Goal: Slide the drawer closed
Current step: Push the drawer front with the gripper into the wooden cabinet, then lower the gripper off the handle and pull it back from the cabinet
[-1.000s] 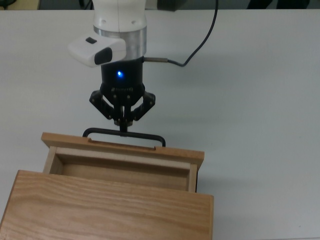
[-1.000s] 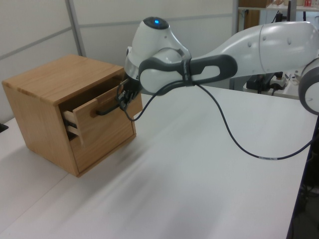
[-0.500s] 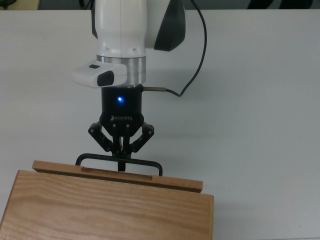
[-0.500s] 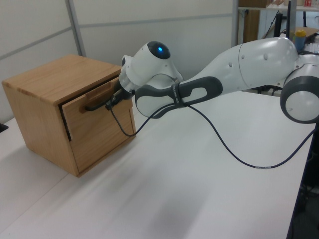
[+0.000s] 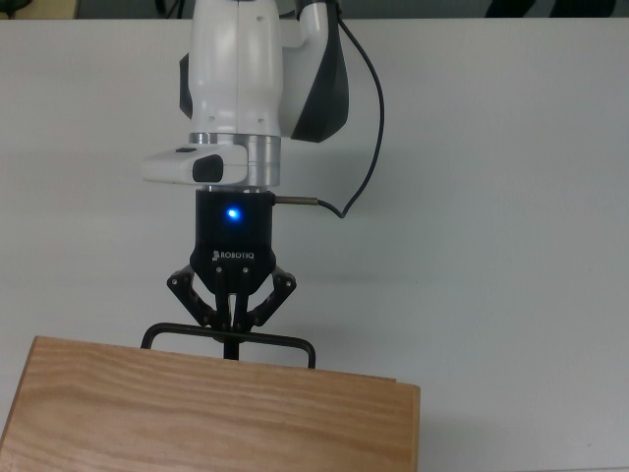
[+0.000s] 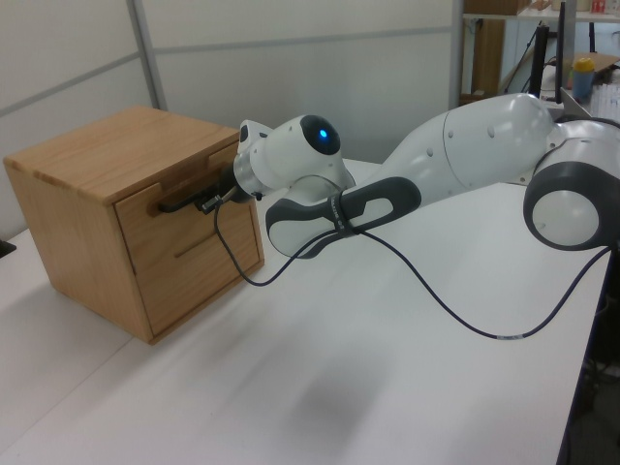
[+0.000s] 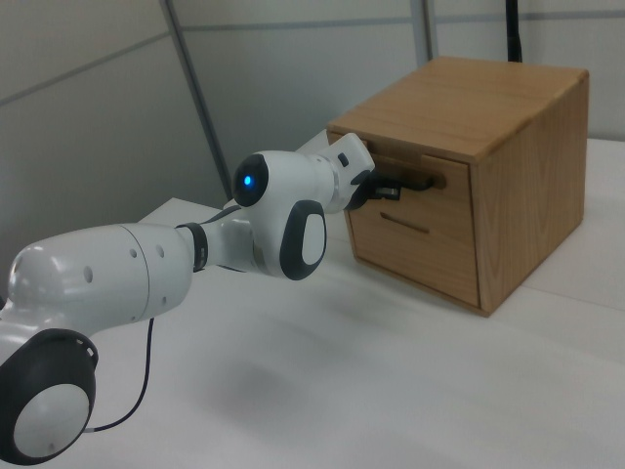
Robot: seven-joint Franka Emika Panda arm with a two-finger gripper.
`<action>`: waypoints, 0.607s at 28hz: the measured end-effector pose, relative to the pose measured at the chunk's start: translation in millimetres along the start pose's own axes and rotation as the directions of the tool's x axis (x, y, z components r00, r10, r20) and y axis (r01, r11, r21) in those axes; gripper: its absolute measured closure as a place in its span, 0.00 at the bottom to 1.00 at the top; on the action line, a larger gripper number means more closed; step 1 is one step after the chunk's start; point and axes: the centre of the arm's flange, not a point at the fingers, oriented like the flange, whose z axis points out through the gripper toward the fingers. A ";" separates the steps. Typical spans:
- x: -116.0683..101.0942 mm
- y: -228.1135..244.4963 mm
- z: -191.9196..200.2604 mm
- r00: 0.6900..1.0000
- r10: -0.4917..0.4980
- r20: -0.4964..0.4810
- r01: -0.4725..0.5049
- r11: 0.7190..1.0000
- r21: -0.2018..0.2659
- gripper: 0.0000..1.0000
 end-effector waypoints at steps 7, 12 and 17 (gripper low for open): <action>-0.6 0.1 0.3 1.000 -0.003 -0.003 0.003 1.000 0.000 0.99; -8.3 1.9 3.8 1.000 -0.003 0.015 0.003 1.000 -0.002 0.99; -30.6 2.8 15.1 0.989 -0.002 0.145 0.004 1.000 -0.010 0.99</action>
